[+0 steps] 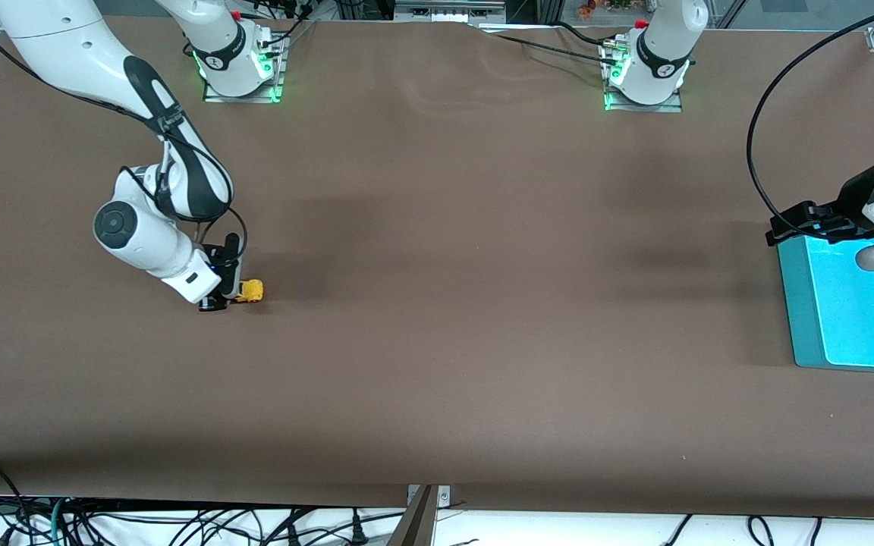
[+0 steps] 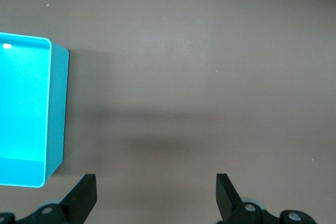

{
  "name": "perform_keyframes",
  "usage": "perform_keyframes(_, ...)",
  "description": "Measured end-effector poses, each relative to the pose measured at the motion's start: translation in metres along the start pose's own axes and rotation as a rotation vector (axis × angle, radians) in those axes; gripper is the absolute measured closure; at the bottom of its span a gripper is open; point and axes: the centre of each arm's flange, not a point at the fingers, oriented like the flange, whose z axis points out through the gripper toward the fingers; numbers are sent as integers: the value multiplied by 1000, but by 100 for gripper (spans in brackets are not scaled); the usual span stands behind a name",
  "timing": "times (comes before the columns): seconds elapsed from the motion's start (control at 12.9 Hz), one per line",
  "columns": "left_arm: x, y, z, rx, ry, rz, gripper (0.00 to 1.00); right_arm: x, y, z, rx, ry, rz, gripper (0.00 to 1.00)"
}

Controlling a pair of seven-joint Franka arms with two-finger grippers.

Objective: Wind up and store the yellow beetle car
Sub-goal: 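Grasp the yellow car with the right gripper, pressing it onto the table, then drag the car backward along the table with the right gripper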

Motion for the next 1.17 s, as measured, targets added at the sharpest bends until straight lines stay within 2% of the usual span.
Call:
perform_keyframes(0.62,0,0,0,0,0,0,0,-101,0,-7,-16,-6,-18,54)
perform_keyframes(1.17,0,0,0,0,-1,0,0,-171,-6,-13,-35,-11,-50,54)
